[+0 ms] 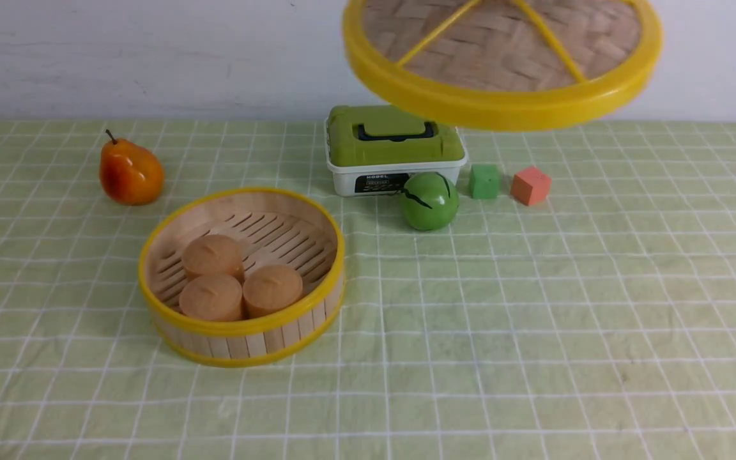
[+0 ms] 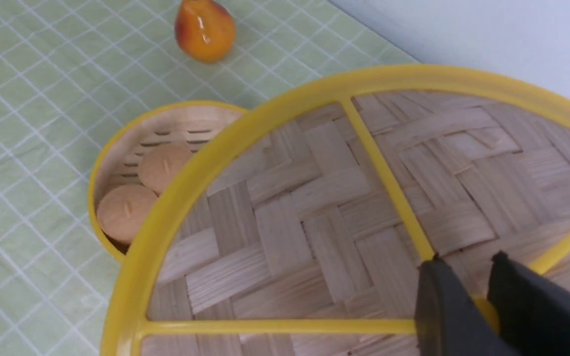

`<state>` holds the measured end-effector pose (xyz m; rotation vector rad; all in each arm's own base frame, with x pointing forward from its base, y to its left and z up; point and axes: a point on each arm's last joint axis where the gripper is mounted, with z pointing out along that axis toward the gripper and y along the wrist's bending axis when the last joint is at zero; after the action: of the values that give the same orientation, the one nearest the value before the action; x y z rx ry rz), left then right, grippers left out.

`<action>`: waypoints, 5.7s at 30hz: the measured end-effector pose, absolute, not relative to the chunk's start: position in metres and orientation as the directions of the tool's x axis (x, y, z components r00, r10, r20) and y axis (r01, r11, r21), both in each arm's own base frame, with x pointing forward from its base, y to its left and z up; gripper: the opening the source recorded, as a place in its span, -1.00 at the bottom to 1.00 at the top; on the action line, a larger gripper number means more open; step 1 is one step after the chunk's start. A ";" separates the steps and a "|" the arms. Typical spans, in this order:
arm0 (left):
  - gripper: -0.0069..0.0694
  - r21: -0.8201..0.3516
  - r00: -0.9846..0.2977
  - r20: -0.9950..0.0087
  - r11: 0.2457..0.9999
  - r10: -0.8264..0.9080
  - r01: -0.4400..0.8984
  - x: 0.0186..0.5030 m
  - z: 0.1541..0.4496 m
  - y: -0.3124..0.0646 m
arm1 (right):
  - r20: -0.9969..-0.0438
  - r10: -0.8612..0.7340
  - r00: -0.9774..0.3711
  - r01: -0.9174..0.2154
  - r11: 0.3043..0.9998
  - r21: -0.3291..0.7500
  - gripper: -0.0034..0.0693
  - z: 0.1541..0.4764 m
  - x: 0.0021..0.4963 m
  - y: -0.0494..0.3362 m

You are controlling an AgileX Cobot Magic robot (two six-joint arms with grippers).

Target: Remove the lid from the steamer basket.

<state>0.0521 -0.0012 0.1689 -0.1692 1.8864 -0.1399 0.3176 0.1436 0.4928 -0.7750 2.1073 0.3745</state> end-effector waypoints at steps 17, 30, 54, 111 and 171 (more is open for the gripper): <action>-0.19 -0.181 -0.312 -0.932 0.982 -0.187 -0.047 0.052 0.169 -0.001 | -0.780 -0.129 -0.612 -0.336 0.935 0.109 -0.69 0.271 0.325 0.108; -0.19 -0.181 -0.312 -0.932 0.982 -0.187 -0.047 0.052 0.169 -0.001 | -0.673 -0.186 -0.716 -0.324 0.942 0.085 -0.67 0.194 0.355 0.115; -0.19 -0.181 -0.312 -0.932 0.982 -0.187 -0.047 0.052 0.169 -0.001 | -0.924 -0.125 -0.361 -0.485 0.871 0.072 -0.58 0.409 0.199 0.081; -0.19 -0.181 -0.313 -0.931 0.982 -0.187 -0.048 0.052 0.169 -0.001 | -0.954 0.133 -0.270 0.101 0.989 0.109 -0.83 0.173 0.053 -0.005; -0.19 -0.181 -0.313 -0.931 0.982 -0.187 -0.048 0.052 0.169 -0.001 | -0.948 0.134 -0.288 0.105 0.989 0.107 -0.65 0.173 0.052 -0.005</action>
<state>0.0520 -0.0012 0.1688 -0.1693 1.8878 -0.1399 0.0521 -0.0049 0.1731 0.1731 1.8659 0.0279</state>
